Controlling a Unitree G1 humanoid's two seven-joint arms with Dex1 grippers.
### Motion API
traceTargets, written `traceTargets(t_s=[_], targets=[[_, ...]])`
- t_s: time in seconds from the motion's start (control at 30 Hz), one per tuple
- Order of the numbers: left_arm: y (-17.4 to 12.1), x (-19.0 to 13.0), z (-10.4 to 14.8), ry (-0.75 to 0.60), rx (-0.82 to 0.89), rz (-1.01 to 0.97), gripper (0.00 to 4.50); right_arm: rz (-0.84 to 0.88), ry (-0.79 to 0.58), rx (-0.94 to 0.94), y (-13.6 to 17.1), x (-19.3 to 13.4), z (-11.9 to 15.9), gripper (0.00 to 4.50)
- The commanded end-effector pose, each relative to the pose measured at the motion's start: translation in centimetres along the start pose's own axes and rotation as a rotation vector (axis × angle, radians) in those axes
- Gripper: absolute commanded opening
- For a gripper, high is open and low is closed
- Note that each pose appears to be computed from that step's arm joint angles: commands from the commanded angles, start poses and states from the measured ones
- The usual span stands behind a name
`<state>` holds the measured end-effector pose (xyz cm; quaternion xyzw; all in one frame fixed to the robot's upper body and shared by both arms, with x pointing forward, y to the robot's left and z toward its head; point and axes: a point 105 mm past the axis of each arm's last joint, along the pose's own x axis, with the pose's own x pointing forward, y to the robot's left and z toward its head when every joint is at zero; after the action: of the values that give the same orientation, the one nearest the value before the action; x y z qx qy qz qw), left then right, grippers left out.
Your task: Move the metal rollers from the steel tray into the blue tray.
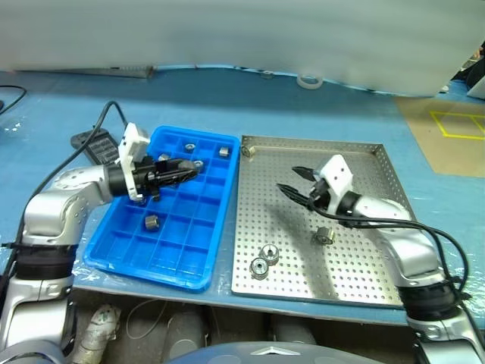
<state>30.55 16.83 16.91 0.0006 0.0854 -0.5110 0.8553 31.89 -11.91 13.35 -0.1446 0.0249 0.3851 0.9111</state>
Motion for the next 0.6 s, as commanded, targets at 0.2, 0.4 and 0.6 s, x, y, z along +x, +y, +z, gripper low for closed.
traceTargets(t_s=[0.2, 0.4, 0.6], targets=[[-0.4, -4.1, -2.1, 0.054, 0.075, 0.169, 1.29, 0.077, -0.078, -0.067, -0.5, 2.3, 2.0, 2.91], [-0.9, -7.5, -4.4, 0.095, 0.03, 0.31, 1.29, 0.143, -0.088, -0.086, 0.1, 3.9, 2.0, 2.91], [-1.7, -9.5, -5.6, 0.122, 0.009, 0.396, 1.29, 0.193, -0.102, -0.096, 0.5, 5.1, 2.1, 2.91]])
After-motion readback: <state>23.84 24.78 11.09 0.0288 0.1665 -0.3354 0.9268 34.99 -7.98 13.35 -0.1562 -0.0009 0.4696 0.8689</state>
